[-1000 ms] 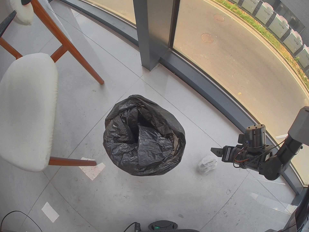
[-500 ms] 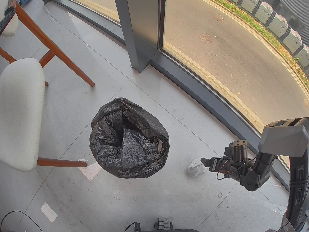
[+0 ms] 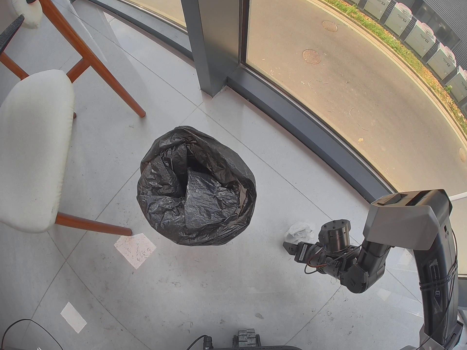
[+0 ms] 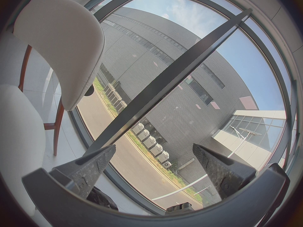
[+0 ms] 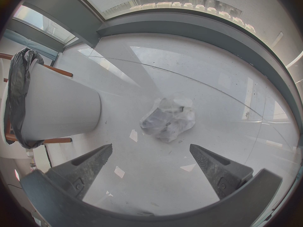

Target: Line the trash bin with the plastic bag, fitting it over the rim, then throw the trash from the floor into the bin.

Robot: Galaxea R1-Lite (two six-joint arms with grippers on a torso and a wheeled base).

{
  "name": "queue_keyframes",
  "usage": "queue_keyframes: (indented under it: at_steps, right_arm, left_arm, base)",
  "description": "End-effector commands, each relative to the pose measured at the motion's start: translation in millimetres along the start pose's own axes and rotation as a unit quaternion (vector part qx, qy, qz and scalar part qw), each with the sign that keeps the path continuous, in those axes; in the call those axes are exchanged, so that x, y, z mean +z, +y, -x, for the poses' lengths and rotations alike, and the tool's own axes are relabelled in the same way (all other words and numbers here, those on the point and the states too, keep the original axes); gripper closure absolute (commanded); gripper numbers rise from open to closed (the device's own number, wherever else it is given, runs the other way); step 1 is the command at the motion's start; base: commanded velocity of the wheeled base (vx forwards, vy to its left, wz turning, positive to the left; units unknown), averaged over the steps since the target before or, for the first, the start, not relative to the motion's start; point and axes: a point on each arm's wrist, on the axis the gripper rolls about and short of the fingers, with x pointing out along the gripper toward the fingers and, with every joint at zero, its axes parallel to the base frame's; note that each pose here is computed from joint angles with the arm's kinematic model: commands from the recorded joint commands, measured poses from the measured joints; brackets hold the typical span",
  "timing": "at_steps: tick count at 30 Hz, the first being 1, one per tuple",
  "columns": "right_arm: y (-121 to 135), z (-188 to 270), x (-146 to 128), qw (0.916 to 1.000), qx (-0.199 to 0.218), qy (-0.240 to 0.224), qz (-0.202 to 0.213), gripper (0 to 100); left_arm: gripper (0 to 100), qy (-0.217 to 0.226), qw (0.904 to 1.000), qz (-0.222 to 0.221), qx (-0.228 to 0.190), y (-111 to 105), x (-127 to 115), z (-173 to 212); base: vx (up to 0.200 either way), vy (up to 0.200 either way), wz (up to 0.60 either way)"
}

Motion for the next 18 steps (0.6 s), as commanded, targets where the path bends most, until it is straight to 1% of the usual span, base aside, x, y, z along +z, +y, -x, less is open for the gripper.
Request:
queue_keyframes:
  at_steps: [1, 2, 4, 6, 7, 9, 12, 13, 14, 18]
  right_arm:
    - [8, -11, 0, 0.9998, 0.0, -0.018, -0.001, 0]
    - [8, -11, 0, 0.9998, 0.0, -0.018, -0.001, 0]
    - [9, -17, 0, 0.9995, -0.003, -0.027, -0.014, 0]
    - [12, -22, 6, 0.9992, -0.005, -0.035, -0.019, 0]
    - [12, -26, 10, 0.9991, -0.014, -0.035, -0.021, 0]
    - [8, -31, 16, 0.999, -0.032, -0.022, -0.021, 0]
    - [8, -37, 27, 0.9986, -0.046, -0.011, -0.024, 0]
    - [8, -37, 27, 0.9986, -0.046, -0.011, -0.024, 0]
    - [10, -40, 32, 0.9983, -0.053, -0.005, -0.025, 0]
    - [17, -45, 44, 0.9983, -0.049, -0.014, -0.027, 0]
  left_arm:
    - [0, 0.0, 1.0, 0.0, 0.0, 0, 0, 0]
    - [0, 0.0, 1.0, 0.0, 0.0, 0, 0, 0]
    - [0, -0.001, 1.0, 0.0, 0.0, 0, 0, 0]
    - [0, -0.001, 1.0, 0.001, 0.0, 0, 1, 0]
    - [0, -0.001, 1.0, 0.001, 0.002, 0, 1, 0]
    - [0, 0.0, 1.0, 0.001, 0.003, 0, 0, 0]
    - [0, 0.001, 1.0, 0.002, 0.004, 1, -1, 0]
    - [0, 0.001, 1.0, 0.002, 0.004, 1, -1, 0]
    - [0, 0.001, 1.0, 0.002, 0.003, 1, -1, 0]
    - [0, 0.002, 1.0, 0.002, 0.004, 1, -1, 0]
  base:
    - [0.0, 0.0, 0.0]
    - [0.0, 0.0, 0.0]
    - [0.0, 0.0, 0.0]
    - [0.0, 0.0, 0.0]
    - [0.0, 0.0, 0.0]
    - [0.0, 0.0, 0.0]
    - [0.0, 0.0, 0.0]
    - [0.0, 0.0, 0.0]
    - [0.0, 0.0, 0.0]
    - [0.0, 0.0, 0.0]
